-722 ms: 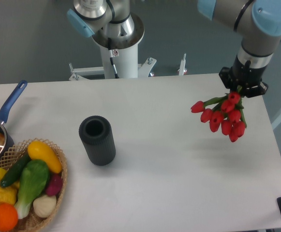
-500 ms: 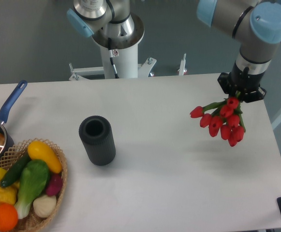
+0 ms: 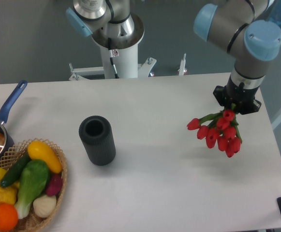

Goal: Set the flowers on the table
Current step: 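Move the gripper holding the red tulips toward the table surface, then lower the red tulips onto the table and open the gripper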

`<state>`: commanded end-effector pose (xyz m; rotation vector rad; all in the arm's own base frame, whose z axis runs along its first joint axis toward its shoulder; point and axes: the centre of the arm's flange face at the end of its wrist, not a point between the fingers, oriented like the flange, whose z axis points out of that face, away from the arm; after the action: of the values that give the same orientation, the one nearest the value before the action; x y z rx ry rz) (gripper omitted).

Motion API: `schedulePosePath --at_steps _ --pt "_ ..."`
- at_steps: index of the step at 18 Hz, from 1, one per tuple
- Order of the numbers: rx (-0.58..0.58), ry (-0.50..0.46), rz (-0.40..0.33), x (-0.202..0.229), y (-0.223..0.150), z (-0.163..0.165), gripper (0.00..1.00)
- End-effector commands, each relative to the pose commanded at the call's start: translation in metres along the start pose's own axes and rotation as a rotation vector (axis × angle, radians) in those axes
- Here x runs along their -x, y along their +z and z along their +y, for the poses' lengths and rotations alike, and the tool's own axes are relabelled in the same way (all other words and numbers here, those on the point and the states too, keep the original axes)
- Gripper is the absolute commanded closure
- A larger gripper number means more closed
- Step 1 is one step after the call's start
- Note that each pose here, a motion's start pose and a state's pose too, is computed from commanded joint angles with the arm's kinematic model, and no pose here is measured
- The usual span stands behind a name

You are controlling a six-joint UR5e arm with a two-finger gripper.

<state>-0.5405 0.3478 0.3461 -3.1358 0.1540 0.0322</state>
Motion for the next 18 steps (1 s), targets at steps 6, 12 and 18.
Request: schedulePosePath --at_steps 6,12,18 --pt "0.002 0.018 0.015 0.003 0.027 -0.013 0.49" --pt "0.002 0.028 0.008 0.003 0.034 -0.019 0.0" --pt "-0.034 -0.011 -0.099 0.004 -0.022 0.012 0.0"
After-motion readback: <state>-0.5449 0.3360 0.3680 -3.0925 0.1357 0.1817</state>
